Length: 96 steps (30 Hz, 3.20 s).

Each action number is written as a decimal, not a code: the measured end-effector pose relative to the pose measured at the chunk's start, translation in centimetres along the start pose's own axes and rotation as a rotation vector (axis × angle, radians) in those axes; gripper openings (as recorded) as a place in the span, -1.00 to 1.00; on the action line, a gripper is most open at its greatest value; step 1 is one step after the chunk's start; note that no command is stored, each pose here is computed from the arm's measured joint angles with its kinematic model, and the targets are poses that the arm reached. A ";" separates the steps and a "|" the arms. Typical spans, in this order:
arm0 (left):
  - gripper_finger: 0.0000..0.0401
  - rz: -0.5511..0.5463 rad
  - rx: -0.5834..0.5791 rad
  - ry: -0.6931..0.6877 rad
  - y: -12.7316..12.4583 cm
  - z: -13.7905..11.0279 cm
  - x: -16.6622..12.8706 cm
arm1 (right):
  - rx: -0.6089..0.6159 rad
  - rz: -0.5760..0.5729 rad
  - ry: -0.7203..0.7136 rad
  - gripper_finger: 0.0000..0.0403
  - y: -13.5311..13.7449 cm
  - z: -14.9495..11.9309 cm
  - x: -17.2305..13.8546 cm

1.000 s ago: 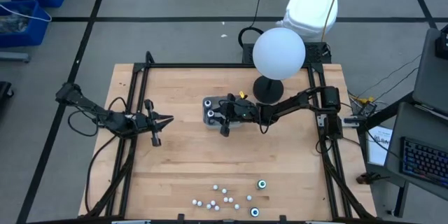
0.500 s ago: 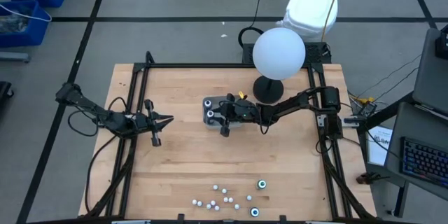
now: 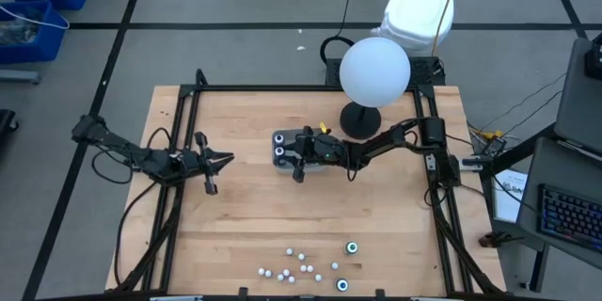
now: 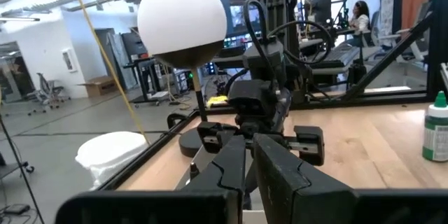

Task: Pick & Place food coloring
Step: Put the large violet food coloring bottle into the gray bin, then adjust the gray bin

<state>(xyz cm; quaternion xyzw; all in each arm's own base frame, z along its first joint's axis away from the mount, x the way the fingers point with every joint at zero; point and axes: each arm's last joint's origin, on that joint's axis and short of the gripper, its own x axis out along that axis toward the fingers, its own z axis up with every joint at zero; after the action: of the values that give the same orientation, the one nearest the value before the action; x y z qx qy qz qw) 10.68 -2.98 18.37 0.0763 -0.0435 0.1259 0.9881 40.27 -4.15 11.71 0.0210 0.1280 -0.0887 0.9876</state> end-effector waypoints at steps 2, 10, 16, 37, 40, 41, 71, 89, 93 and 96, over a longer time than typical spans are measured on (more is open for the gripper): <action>-0.80 -0.001 -0.009 -0.001 0.0 0.0 0.0 | -0.003 0.000 -0.005 -0.42 0.0 0.0 0.0; -0.80 0.001 -0.025 0.001 0.0 0.0 0.0 | 0.009 0.000 -0.002 -0.27 0.0 -0.1 0.0; -0.80 0.000 -0.031 0.004 0.0 -0.1 0.0 | 0.012 0.001 -0.022 -0.01 0.0 0.1 0.0; -0.80 -0.239 -0.018 0.142 -1.0 -1.8 0.0 | -0.203 -0.123 0.116 0.04 0.0 6.1 -4.8; -0.82 -0.248 -0.002 0.188 -1.2 -2.4 0.2 | -0.240 -0.190 0.157 -0.07 -0.3 6.6 -6.4; -0.86 -0.246 0.009 0.206 -1.3 -2.6 0.3 | -0.246 -0.209 0.161 -0.13 -0.4 6.7 -6.9; -0.96 -0.438 0.070 0.418 -3.2 -6.0 8.6 | -0.164 -0.376 0.324 -1.00 -6.7 3.7 -11.2; -0.95 -0.346 0.077 0.545 -2.7 -8.3 13.5 | -0.142 -0.298 0.354 -1.00 -7.7 3.3 -11.4; -0.95 -0.329 0.066 0.553 -2.4 -8.3 13.6 | -0.134 -0.252 0.351 -1.00 -7.6 2.8 -11.0; -0.95 -0.319 0.064 0.556 -2.2 -8.4 13.7 | -0.136 -0.253 0.366 -1.00 -7.7 2.1 -10.5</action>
<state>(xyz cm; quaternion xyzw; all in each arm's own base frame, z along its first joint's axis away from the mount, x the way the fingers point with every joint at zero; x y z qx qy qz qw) 24.96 -0.38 11.23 0.0757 0.2446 -0.0132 0.9666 29.40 -10.06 16.26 -0.0462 0.3123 -0.1979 0.9280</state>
